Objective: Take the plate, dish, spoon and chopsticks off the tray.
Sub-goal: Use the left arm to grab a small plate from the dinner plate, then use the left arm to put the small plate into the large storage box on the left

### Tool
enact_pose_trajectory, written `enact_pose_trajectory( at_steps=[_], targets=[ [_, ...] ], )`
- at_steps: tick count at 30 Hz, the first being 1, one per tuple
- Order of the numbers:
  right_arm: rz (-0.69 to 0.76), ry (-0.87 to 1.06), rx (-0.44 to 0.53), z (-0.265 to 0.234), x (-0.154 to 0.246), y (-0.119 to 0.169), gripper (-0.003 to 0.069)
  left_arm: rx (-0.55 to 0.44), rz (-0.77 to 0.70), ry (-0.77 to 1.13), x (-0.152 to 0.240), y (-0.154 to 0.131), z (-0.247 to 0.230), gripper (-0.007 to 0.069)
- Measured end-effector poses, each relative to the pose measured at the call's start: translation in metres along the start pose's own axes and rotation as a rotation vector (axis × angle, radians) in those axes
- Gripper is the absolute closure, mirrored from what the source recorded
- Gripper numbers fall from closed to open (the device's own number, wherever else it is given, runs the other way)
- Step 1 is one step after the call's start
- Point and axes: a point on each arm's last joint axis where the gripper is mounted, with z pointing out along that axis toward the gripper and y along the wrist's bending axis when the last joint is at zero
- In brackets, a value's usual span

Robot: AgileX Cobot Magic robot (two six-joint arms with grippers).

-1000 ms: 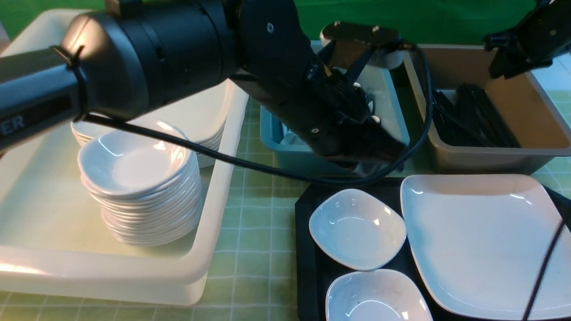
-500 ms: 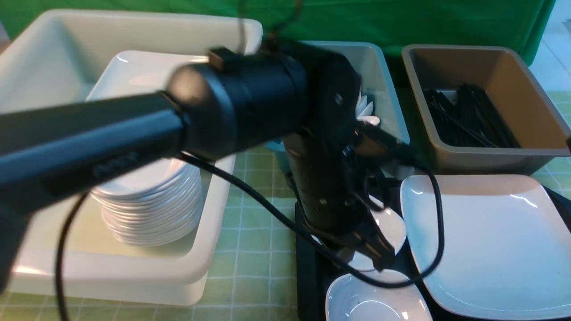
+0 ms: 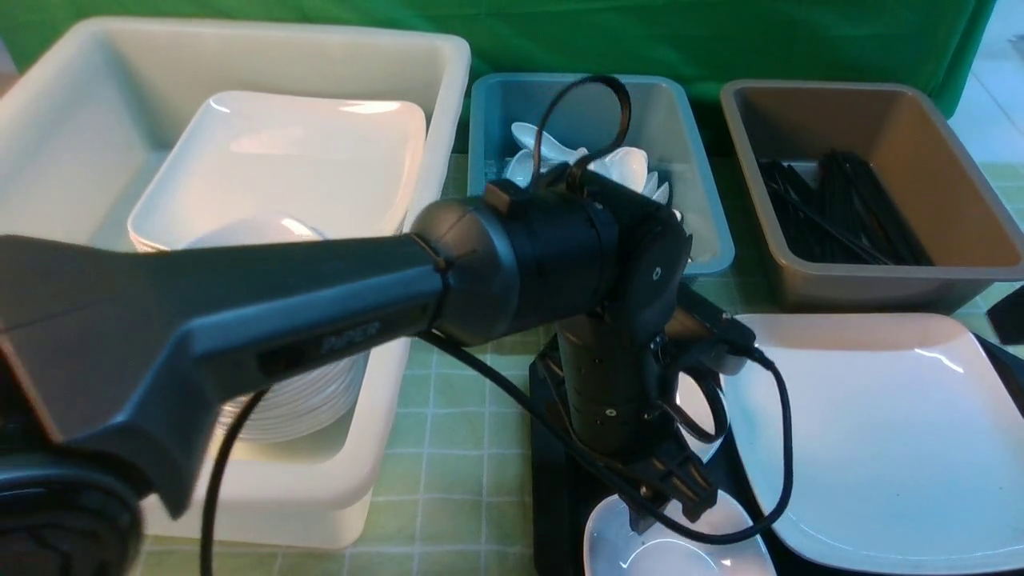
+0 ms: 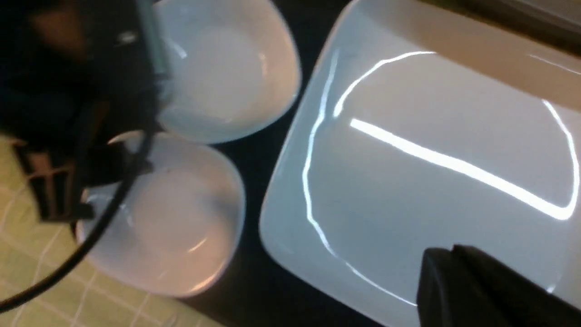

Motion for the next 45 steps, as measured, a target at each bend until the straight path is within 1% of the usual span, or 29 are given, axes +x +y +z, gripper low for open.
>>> enact_pose_trajectory(
  at_steps=[4, 6, 7, 8, 10, 11, 12, 13, 15, 19, 21, 25, 26, 31, 32, 33, 34, 35, 37, 39, 41, 45],
  targets=[
    [-0.091, 0.025, -0.065, 0.003, -0.001, 0.017, 0.0657, 0.002, -0.002, 0.031, 0.0, 0.001, 0.015, 0.0155],
    [-0.12, 0.029, -0.081, 0.004, -0.001, 0.023, 0.0657, 0.008, -0.007, 0.045, 0.0, 0.001, 0.022, 0.0162],
    [-0.148, 0.033, -0.096, 0.006, -0.002, 0.031, 0.0657, 0.018, -0.014, 0.054, 0.0, 0.0, 0.027, 0.0187],
    [-0.151, 0.033, -0.098, 0.006, -0.002, 0.031, 0.0657, 0.02, -0.015, 0.057, 0.001, 0.0, 0.028, 0.0197],
    [-0.187, 0.038, -0.118, 0.008, -0.003, 0.039, 0.0655, 0.034, -0.023, 0.071, 0.001, -0.001, 0.03, 0.0288],
    [-0.197, 0.038, -0.126, 0.008, -0.003, 0.042, 0.0655, 0.051, -0.033, 0.084, 0.002, -0.002, 0.03, 0.036],
    [-0.198, 0.038, -0.127, 0.008, -0.003, 0.042, 0.0654, 0.053, -0.034, 0.087, 0.002, -0.002, 0.03, 0.0373],
    [-0.203, 0.038, -0.13, 0.008, -0.003, 0.043, 0.0652, 0.071, -0.047, 0.106, 0.004, -0.004, 0.029, 0.0471],
    [-0.207, 0.037, -0.131, 0.008, -0.003, 0.044, 0.0651, 0.091, -0.069, 0.108, 0.001, -0.005, 0.018, 0.0536],
    [-0.205, 0.008, -0.123, 0.006, -0.005, 0.044, 0.0651, 0.086, -0.062, 0.086, -0.003, -0.006, -0.007, 0.0596],
    [-0.205, -0.009, -0.12, 0.004, -0.006, 0.045, 0.0651, 0.084, -0.059, 0.075, -0.004, -0.006, -0.015, 0.0604],
    [-0.208, -0.104, -0.116, -0.013, -0.005, 0.051, 0.0651, 0.082, -0.064, -0.033, -0.004, -0.002, -0.068, 0.0618],
    [-0.207, -0.108, -0.119, -0.014, -0.005, 0.052, 0.0651, 0.083, -0.066, -0.049, -0.003, -0.002, -0.075, 0.0618],
    [-0.242, -0.276, -0.176, -0.054, -0.011, 0.07, 0.0652, 0.102, -0.179, -0.259, 0.017, 0.033, -0.158, 0.0617],
    [-0.262, -0.318, -0.199, -0.064, -0.014, 0.076, 0.0652, 0.093, -0.229, -0.311, 0.027, 0.05, -0.177, 0.0617],
    [-0.273, -0.342, -0.212, -0.069, -0.016, 0.079, 0.0652, 0.091, -0.252, -0.344, 0.033, 0.056, -0.189, 0.0617],
    [-0.297, -0.367, -0.231, -0.076, -0.018, 0.085, 0.0652, 0.076, -0.313, -0.397, 0.046, 0.075, -0.209, 0.0617],
    [-0.317, -0.384, -0.245, -0.081, -0.02, 0.09, 0.0654, 0.069, -0.339, -0.428, 0.054, 0.082, -0.22, 0.0617],
    [-0.377, -0.405, -0.288, -0.087, -0.025, 0.104, 0.0657, 0.035, -0.436, -0.507, 0.08, 0.107, -0.247, 0.0617],
    [-0.428, -0.413, -0.333, -0.084, -0.032, 0.118, 0.0657, -0.003, -0.532, -0.558, 0.106, 0.128, -0.263, 0.0617],
    [-0.466, -0.409, -0.365, -0.074, -0.041, 0.13, 0.0657, -0.044, -0.649, -0.589, 0.136, 0.151, -0.269, 0.0617],
    [-0.523, -0.359, -0.392, -0.042, -0.058, 0.15, 0.0657, -0.073, -0.892, -0.624, 0.184, 0.192, -0.254, 0.0617]
  ],
)
